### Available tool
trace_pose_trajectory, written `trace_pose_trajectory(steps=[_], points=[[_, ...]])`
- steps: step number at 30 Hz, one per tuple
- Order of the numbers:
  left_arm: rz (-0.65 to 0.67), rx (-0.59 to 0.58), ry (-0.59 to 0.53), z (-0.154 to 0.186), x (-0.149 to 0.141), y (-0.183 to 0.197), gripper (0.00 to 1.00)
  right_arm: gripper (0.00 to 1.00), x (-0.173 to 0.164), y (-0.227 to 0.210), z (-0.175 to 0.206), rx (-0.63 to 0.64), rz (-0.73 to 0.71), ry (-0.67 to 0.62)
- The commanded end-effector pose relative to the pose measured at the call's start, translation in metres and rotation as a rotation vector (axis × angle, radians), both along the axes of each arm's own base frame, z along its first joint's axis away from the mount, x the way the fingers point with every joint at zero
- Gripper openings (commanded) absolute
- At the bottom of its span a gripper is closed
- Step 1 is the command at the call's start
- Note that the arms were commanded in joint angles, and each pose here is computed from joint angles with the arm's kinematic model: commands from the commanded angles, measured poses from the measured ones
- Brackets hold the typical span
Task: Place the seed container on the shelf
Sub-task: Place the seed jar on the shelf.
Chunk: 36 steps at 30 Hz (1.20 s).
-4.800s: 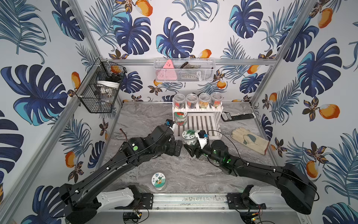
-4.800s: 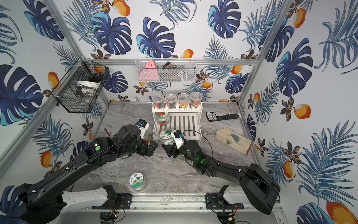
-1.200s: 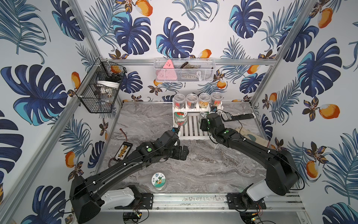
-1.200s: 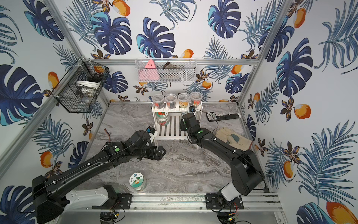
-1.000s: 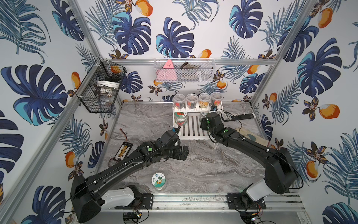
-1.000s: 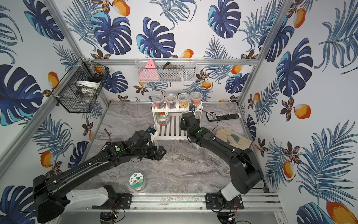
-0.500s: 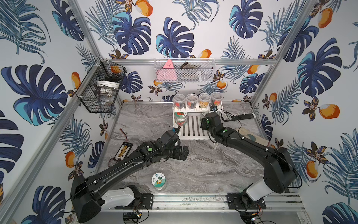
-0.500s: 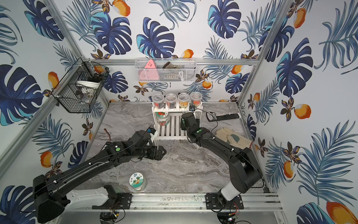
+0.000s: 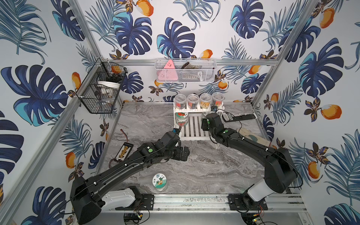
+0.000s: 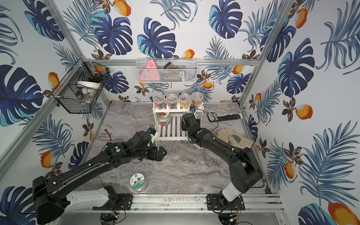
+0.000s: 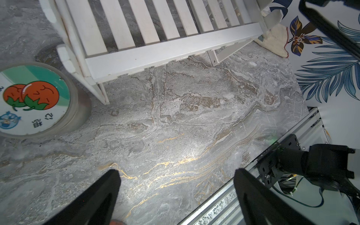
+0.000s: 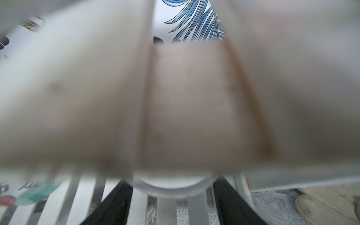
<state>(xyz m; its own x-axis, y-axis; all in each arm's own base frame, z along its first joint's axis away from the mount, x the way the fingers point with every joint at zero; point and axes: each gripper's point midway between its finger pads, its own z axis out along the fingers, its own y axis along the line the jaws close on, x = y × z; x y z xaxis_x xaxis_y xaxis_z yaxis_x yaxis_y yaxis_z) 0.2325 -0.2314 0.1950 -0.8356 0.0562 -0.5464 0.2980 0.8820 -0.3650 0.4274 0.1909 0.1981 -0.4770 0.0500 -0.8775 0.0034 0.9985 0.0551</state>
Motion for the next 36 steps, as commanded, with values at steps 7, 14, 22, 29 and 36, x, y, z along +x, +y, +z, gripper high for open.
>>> trace_pose_trajectory(steps=[7,14,22,29,36], points=[[0.018,0.004,0.002,-0.001,-0.001,0.005,0.99,0.69,0.005,0.003,0.006,-0.003,0.010,-0.027],[0.038,0.043,-0.012,-0.002,-0.002,0.015,0.99,0.76,-0.007,-0.001,0.020,0.032,0.024,-0.034],[0.159,0.202,-0.053,-0.002,0.001,0.063,0.99,0.86,-0.057,0.003,0.028,0.144,0.168,0.045],[0.242,0.271,-0.011,-0.014,0.021,0.100,0.99,0.88,-0.115,0.018,0.035,0.273,0.392,0.089],[0.348,0.278,0.072,-0.035,0.053,0.129,0.99,0.89,-0.153,0.028,0.041,0.385,0.512,0.151]])
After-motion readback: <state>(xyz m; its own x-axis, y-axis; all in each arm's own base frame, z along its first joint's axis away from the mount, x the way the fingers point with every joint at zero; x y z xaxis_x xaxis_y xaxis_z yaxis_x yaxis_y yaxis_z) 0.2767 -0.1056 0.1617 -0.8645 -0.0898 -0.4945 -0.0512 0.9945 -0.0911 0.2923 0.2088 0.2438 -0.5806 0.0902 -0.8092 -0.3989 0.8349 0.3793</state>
